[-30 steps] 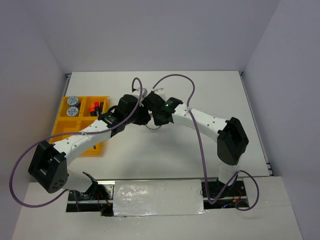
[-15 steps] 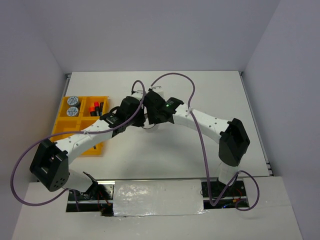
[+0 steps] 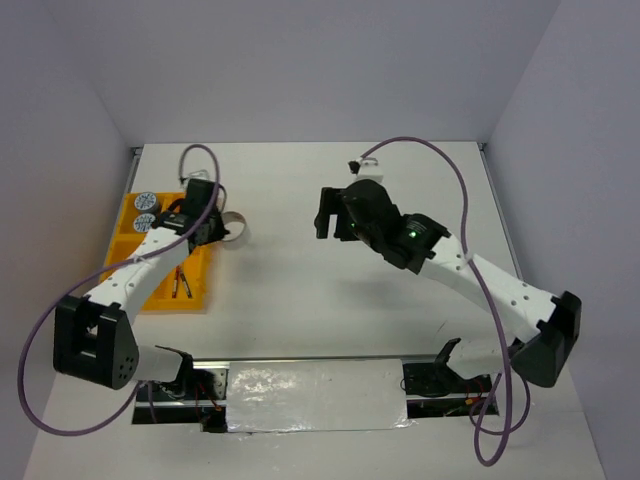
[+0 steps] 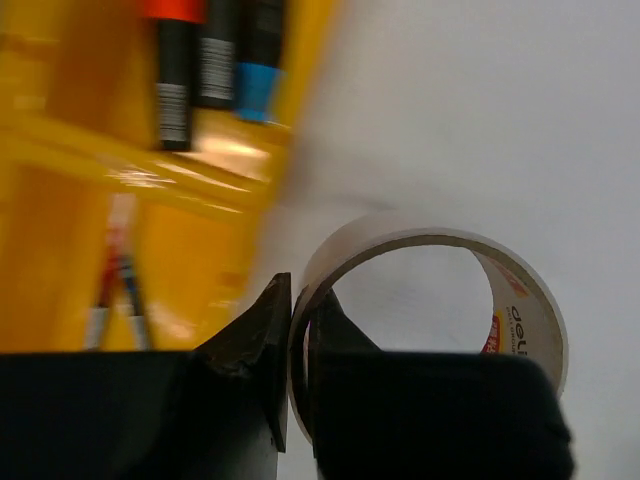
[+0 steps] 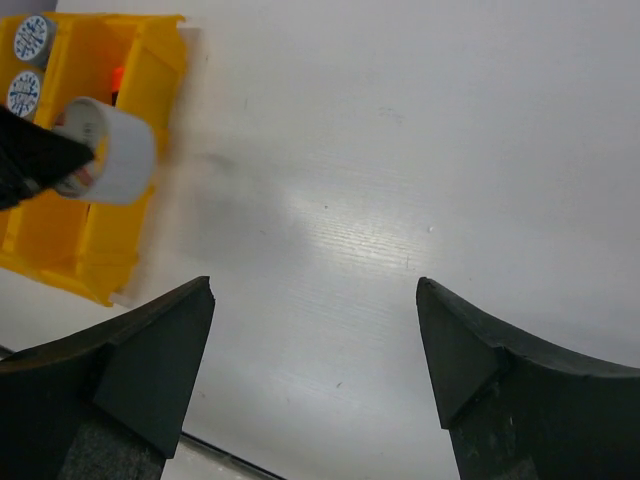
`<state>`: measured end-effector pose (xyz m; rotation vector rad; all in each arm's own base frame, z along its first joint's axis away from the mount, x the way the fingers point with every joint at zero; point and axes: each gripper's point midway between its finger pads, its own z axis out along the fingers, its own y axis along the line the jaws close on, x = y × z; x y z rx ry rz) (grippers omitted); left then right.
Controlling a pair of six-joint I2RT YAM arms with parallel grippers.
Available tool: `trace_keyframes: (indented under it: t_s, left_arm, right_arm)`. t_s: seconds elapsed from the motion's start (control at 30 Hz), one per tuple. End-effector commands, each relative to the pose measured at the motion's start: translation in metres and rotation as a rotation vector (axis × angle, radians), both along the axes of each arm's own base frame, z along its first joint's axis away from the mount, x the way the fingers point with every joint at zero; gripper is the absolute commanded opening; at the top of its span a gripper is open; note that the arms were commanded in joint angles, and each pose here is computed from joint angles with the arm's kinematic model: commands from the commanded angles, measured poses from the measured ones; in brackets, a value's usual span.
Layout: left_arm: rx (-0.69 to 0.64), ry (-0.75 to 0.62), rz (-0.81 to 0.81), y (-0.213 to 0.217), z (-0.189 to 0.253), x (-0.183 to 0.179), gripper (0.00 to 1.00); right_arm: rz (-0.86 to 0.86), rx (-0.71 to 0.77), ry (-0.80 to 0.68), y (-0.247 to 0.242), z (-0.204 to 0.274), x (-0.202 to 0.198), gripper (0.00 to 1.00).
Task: Sort the stationery into containers
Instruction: Place the stationery in the storage box.
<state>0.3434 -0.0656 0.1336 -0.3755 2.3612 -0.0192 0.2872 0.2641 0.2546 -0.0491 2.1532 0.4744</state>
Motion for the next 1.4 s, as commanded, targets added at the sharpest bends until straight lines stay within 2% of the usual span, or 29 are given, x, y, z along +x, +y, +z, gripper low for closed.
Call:
trace_keyframes:
  t_s: [0.0, 0.1, 0.3, 0.4, 0.57, 0.67, 0.73, 0.9, 0.97, 1.0, 1.1, 1.23, 1.33, 1.37]
  left_arm:
    - [0.062, -0.028, 0.459, 0.115, 0.031, -0.024, 0.00]
    - [-0.031, -0.060, 0.614, 0.167, 0.025, -0.037, 0.00]
    - [0.064, 0.024, 0.870, 0.234, 0.031, -0.074, 0.00]
    - [0.073, 0.009, 0.933, 0.251, 0.028, -0.083, 0.00]
    - [0.013, 0.005, 0.919, 0.261, 0.014, -0.076, 0.02]
    - [-0.001, 0.003, 0.915, 0.263, 0.012, -0.075, 0.11]
    - [-0.011, 0.009, 0.905, 0.262, 0.006, -0.075, 0.22]
    - [-0.028, 0.015, 0.882, 0.259, 0.000, -0.073, 0.35]
    - [-0.014, 0.025, 0.902, 0.262, 0.001, -0.077, 0.50]
    - [-0.007, 0.035, 0.908, 0.262, 0.000, -0.079, 0.63]
    - [0.015, 0.046, 0.942, 0.265, 0.002, -0.086, 0.78]
    - [-0.015, -0.007, 0.895, 0.257, 0.015, -0.081, 0.82]
    - [-0.044, -0.102, 0.748, 0.234, 0.040, -0.063, 0.88]
    - [-0.042, -0.125, 0.653, 0.211, 0.048, -0.051, 0.90]
  right_arm:
    - [0.010, 0.030, -0.058, -0.016, 0.008, -0.005, 0.89]
    - [0.042, 0.030, -0.071, -0.025, 0.004, -0.012, 0.89]
    - [0.066, 0.010, -0.074, -0.039, -0.011, -0.021, 0.89]
    - [0.095, 0.019, -0.074, -0.037, -0.017, -0.026, 0.89]
    - [0.118, 0.005, -0.055, -0.036, -0.029, -0.029, 0.89]
    - [0.123, 0.010, -0.057, -0.035, -0.025, -0.029, 0.89]
    - [0.127, 0.022, -0.061, -0.034, -0.022, -0.029, 0.89]
    - [0.135, 0.045, -0.063, -0.029, -0.013, -0.030, 0.89]
    - [0.144, 0.054, -0.064, -0.028, -0.012, -0.031, 0.89]
    - [0.147, 0.056, -0.066, -0.027, -0.011, -0.032, 0.89]
    - [0.149, 0.051, -0.067, -0.027, -0.011, -0.031, 0.89]
    - [0.153, 0.044, -0.069, -0.028, -0.006, -0.031, 0.89]
    - [0.139, 0.031, -0.087, -0.035, 0.000, -0.033, 0.89]
    - [0.117, 0.012, -0.093, -0.042, 0.001, -0.032, 0.89]
